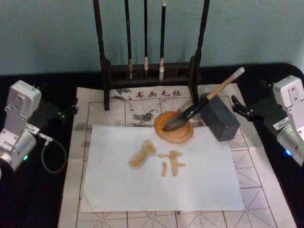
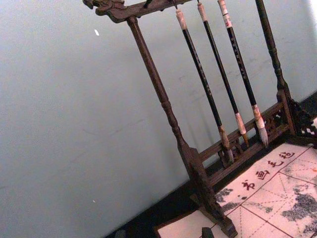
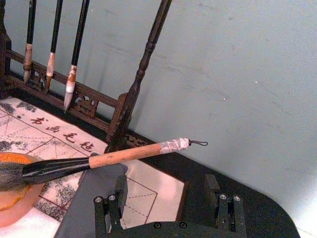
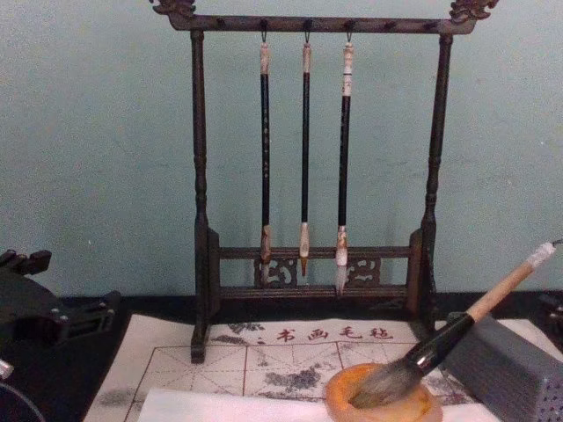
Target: Pick up the brush from the inkstone, write on the paper, then place the brush back to its original position.
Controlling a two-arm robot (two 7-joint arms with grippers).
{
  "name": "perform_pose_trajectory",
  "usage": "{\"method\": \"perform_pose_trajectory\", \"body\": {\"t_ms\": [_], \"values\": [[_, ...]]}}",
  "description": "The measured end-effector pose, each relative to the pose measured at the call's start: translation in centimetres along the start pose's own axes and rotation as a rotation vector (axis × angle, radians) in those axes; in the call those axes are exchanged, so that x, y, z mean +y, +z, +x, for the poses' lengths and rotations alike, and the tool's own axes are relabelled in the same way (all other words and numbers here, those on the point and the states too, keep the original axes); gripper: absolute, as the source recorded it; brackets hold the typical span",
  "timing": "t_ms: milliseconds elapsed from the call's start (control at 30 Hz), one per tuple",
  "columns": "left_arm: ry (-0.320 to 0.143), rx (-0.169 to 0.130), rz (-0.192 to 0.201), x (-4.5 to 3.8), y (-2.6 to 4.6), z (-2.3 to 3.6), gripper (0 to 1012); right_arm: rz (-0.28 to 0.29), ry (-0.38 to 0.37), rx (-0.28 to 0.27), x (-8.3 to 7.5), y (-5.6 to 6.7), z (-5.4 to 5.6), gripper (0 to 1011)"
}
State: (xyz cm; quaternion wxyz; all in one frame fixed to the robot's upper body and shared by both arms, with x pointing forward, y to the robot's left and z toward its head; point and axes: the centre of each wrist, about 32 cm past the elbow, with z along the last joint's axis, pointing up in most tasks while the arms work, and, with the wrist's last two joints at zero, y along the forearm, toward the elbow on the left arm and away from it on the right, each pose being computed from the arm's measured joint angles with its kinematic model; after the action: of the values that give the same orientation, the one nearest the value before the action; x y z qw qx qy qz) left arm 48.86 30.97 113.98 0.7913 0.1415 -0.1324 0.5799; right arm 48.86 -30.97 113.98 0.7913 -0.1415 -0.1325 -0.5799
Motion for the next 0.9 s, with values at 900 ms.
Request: {"method": "perform_pose_trajectory", "body": {"t_ms": [900], "values": [[0.0,0.0,0.0,0.0,0.0,0.0,1001,0.0,0.0,0.0,0.0,0.0,0.0,1002]]}}
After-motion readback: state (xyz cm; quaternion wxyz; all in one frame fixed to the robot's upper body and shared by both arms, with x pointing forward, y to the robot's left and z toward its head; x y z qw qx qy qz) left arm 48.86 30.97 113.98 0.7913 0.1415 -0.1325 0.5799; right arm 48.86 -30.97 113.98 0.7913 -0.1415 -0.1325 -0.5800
